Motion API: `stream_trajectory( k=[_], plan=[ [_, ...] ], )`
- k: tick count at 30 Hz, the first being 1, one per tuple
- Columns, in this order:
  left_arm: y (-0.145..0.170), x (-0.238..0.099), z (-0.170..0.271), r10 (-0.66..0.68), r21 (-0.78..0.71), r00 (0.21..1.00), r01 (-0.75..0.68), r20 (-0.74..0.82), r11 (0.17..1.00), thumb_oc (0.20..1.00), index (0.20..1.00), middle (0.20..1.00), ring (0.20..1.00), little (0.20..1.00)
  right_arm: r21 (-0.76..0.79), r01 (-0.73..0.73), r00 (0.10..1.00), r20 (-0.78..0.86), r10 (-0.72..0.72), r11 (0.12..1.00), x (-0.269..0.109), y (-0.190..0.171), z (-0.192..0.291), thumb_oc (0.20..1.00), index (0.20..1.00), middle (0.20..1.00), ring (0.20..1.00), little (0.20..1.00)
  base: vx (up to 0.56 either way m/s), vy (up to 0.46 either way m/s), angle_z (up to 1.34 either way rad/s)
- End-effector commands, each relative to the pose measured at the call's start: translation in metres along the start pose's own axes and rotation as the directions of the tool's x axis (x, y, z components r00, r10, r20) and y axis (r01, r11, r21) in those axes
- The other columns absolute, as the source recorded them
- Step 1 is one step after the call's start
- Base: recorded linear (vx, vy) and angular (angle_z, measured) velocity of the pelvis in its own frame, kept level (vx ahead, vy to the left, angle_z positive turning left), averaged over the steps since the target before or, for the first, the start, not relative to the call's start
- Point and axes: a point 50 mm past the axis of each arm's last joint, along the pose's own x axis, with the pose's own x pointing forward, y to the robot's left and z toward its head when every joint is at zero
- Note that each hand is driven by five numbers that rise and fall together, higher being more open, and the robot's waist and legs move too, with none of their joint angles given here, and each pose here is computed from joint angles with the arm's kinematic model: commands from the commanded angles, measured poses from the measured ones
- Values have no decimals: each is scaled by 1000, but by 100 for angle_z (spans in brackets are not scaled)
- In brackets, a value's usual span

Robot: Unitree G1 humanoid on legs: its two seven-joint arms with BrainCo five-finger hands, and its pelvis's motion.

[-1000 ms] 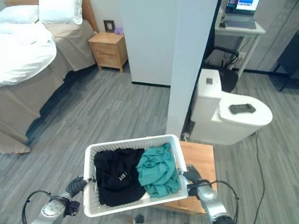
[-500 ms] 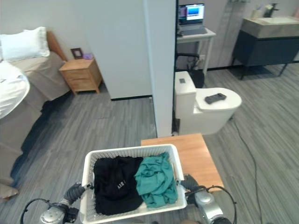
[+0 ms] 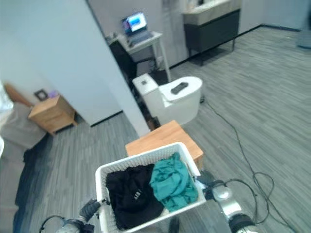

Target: Grab the laundry basket,head to the washer,open it,put in the laundry and shut it.

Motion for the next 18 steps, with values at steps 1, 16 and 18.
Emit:
stream_trajectory(
  k=[1,16,18],
  plan=[
    [3,13,87,-23,-131,923,80,385,988,200,200,200,200,200,-57,120,977,183,-108,991,-3,-41,42,200,200,200,200,200,-154,-246,-1],
    [26,17,106,23,-92,909,17,417,996,200,200,200,200,200,-31,62,956,288,-51,998,2,-17,68,200,200,200,200,200,16,-76,-54],
    [27,16,106,29,-95,908,12,419,995,200,200,200,200,200,-28,62,957,287,-52,998,1,-18,67,200,200,200,200,200,38,134,-41]
  ],
)
